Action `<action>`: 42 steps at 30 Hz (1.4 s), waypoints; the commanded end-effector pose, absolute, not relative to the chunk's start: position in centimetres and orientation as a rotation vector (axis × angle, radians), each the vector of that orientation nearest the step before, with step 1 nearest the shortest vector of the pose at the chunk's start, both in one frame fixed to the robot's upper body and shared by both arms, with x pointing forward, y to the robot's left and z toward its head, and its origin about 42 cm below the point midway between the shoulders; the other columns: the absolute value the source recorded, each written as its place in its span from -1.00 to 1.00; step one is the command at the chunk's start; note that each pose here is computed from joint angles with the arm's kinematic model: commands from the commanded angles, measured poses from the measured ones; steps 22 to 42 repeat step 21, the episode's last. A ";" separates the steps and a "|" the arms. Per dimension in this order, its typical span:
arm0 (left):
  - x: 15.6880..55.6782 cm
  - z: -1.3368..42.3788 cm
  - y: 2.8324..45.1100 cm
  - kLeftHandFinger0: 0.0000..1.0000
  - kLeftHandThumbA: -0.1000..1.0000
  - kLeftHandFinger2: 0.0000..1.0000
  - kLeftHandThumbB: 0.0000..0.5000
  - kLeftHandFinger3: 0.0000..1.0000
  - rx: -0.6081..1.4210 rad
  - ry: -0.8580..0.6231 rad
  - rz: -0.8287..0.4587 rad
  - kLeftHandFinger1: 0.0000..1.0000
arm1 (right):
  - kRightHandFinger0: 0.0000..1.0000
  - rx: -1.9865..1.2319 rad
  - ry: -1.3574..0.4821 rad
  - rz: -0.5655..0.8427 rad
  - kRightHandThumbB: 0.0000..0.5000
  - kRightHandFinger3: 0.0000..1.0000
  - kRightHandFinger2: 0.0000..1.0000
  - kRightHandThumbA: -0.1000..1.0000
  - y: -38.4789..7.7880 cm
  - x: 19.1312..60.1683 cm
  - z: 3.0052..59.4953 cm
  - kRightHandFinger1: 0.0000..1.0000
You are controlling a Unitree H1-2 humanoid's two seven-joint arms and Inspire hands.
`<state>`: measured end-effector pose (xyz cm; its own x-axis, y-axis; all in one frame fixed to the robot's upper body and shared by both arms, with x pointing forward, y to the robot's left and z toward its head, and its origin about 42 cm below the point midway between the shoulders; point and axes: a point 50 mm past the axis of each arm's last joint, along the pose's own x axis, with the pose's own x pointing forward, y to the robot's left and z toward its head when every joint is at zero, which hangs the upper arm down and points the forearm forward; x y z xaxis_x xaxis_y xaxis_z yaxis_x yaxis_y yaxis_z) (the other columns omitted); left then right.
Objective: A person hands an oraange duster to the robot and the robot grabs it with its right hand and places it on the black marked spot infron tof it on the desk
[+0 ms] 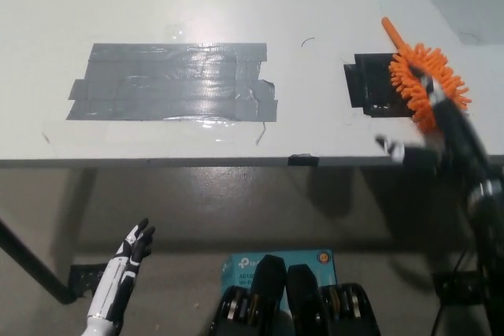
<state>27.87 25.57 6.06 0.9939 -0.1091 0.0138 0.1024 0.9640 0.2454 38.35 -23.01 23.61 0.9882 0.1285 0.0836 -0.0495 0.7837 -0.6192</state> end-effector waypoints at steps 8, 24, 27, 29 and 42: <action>32.9 10.5 24.0 1.00 0.93 1.00 -0.19 1.00 0.226 -0.180 -0.145 1.00 | 1.00 -0.280 -0.457 0.083 -0.47 1.00 1.00 0.75 -23.1 28.7 21.7 1.00; 31.2 9.5 24.1 1.00 0.87 1.00 -0.25 1.00 0.217 -0.153 -0.144 1.00 | 1.00 -0.135 -0.212 0.101 -0.54 1.00 1.00 0.63 -23.1 30.0 14.0 1.00; 31.2 9.5 24.1 1.00 0.87 1.00 -0.25 1.00 0.217 -0.153 -0.144 1.00 | 1.00 -0.135 -0.212 0.101 -0.54 1.00 1.00 0.63 -23.1 30.0 14.0 1.00; 31.2 9.5 24.1 1.00 0.87 1.00 -0.25 1.00 0.217 -0.153 -0.144 1.00 | 1.00 -0.135 -0.212 0.101 -0.54 1.00 1.00 0.63 -23.1 30.0 14.0 1.00; 31.2 9.5 24.1 1.00 0.87 1.00 -0.25 1.00 0.217 -0.153 -0.144 1.00 | 1.00 -0.135 -0.212 0.101 -0.54 1.00 1.00 0.63 -23.1 30.0 14.0 1.00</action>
